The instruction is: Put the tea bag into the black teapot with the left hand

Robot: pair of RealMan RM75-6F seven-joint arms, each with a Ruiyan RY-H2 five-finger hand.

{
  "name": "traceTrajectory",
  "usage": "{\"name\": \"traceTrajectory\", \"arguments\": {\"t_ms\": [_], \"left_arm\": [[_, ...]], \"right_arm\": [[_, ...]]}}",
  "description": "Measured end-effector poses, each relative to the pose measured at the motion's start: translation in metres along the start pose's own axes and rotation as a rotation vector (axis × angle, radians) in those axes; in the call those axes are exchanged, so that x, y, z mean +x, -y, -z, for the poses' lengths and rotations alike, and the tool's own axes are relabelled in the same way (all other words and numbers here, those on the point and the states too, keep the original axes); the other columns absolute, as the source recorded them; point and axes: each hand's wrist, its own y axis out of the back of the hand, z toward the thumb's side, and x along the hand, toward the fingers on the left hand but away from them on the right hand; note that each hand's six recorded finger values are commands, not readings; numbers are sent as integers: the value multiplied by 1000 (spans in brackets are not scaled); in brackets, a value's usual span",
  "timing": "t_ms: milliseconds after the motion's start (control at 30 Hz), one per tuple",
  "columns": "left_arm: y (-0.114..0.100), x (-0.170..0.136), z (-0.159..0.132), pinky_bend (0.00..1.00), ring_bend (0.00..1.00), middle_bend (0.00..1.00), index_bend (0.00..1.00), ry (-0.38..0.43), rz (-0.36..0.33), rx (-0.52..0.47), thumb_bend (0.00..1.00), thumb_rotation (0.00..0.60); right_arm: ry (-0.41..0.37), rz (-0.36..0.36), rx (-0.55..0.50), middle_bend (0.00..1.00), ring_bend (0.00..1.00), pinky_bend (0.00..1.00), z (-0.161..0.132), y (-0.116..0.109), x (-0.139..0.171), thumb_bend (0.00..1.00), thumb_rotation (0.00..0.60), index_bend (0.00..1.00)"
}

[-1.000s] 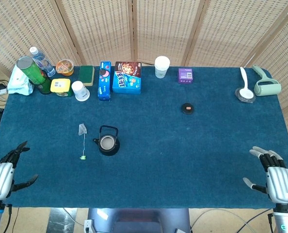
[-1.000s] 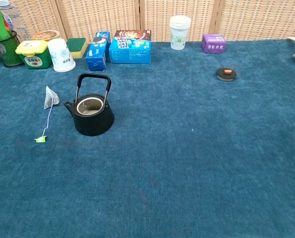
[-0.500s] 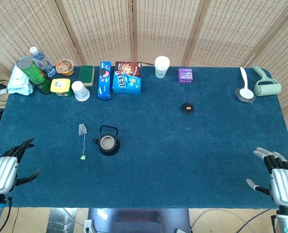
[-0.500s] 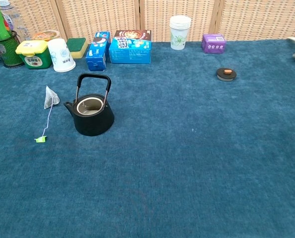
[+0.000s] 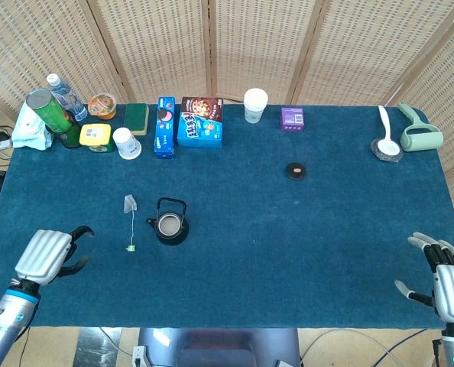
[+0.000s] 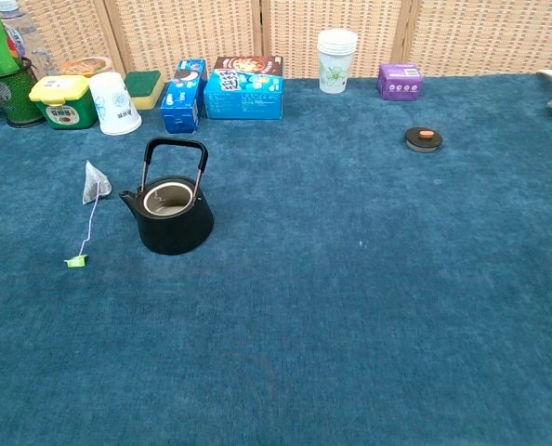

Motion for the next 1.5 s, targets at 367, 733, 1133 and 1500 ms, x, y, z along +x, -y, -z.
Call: {"name": "traceTrajectory", "arguments": {"t_ms": [367, 733, 1133, 1500], "left_arm": [[23, 32, -14, 972, 1000, 1000, 424, 20, 84, 9, 411, 600], [39, 54, -18, 972, 1000, 1000, 472, 12, 80, 5, 406, 600], [61, 71, -22, 972, 1000, 1000, 522, 8, 128, 5, 405, 600], [82, 84, -25, 972, 1000, 1000, 521, 1, 188, 8, 405, 600]], "right_arm": [[21, -18, 7, 217, 227, 154, 3, 5, -7, 16, 600, 238], [29, -28, 13, 217, 227, 154, 1, 9, -12, 17, 600, 238], [48, -36, 16, 216, 227, 154, 6, 11, -13, 16, 600, 238], [59, -34, 18, 216, 227, 154, 10, 10, -12, 17, 600, 238]]}}
